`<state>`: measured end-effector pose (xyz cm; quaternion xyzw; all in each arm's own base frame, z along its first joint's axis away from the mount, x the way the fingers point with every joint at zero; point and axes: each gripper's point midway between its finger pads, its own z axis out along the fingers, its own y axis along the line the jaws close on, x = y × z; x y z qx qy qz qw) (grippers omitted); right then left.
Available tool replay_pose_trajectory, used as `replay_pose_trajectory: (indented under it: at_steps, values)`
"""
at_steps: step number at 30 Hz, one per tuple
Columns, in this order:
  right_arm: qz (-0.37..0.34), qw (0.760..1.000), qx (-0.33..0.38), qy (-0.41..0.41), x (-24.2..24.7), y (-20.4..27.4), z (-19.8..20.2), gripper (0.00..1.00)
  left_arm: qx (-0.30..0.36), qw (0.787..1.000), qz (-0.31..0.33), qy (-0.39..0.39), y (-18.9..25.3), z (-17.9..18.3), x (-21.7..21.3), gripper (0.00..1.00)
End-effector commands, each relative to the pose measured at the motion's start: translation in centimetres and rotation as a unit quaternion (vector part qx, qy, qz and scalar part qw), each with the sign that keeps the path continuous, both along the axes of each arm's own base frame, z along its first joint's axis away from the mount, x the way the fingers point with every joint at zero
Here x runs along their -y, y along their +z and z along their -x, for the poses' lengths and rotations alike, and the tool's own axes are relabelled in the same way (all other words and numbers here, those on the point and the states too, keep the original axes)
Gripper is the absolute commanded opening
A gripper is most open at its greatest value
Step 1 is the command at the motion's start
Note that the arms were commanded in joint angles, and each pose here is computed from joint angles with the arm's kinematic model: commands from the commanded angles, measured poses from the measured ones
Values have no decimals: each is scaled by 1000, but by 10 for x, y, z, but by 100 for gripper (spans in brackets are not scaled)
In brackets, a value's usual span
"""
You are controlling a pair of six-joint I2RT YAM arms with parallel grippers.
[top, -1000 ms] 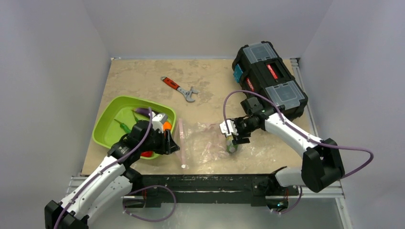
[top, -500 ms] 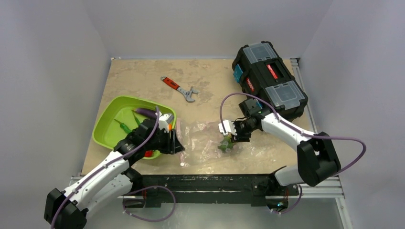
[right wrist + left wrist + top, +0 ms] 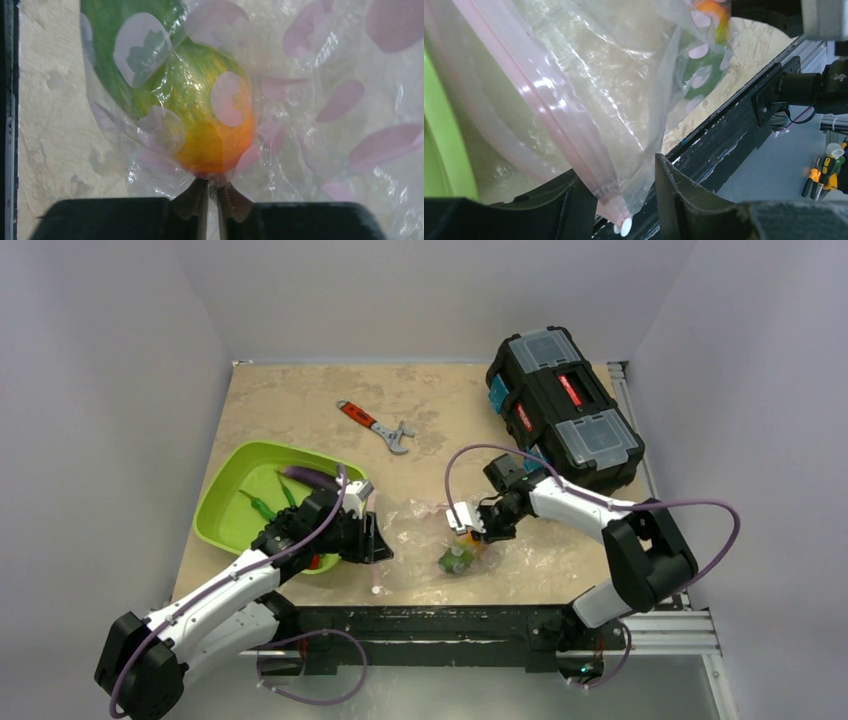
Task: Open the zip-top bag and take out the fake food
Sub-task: Pick up the fake fruit from the zipper food storage bag.
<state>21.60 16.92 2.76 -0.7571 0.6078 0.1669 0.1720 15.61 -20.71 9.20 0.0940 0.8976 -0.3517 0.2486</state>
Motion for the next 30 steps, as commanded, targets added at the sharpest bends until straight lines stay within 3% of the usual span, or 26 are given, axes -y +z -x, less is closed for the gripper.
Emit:
replay_pose_trajectory:
  at_steps: [1, 9, 17, 21, 26, 30]
  values:
    - [-21, 1000, -1, 6, -35, 7, -1, 1, 13, 1000, 28, -9, 9, -3, 12, 43]
    - [-96, 994, -45, -10, -74, 31, 2, 0, 16, 999, 36, -8, 10, -3, 14, 43]
    - [-119, 992, -23, -40, -65, 42, -13, 9, 18, 998, 56, -8, 11, -2, 18, 44]
    - [-131, 990, -5, -56, -51, 50, -22, 16, 24, 998, 64, -6, 13, -2, 19, 44]
    - [-137, 990, 17, -40, -41, 56, -17, 33, 22, 997, 75, -8, 11, -1, 21, 44]
    - [-150, 988, 19, -15, -41, 65, -10, 38, 22, 997, 76, -8, 11, 0, 20, 44]
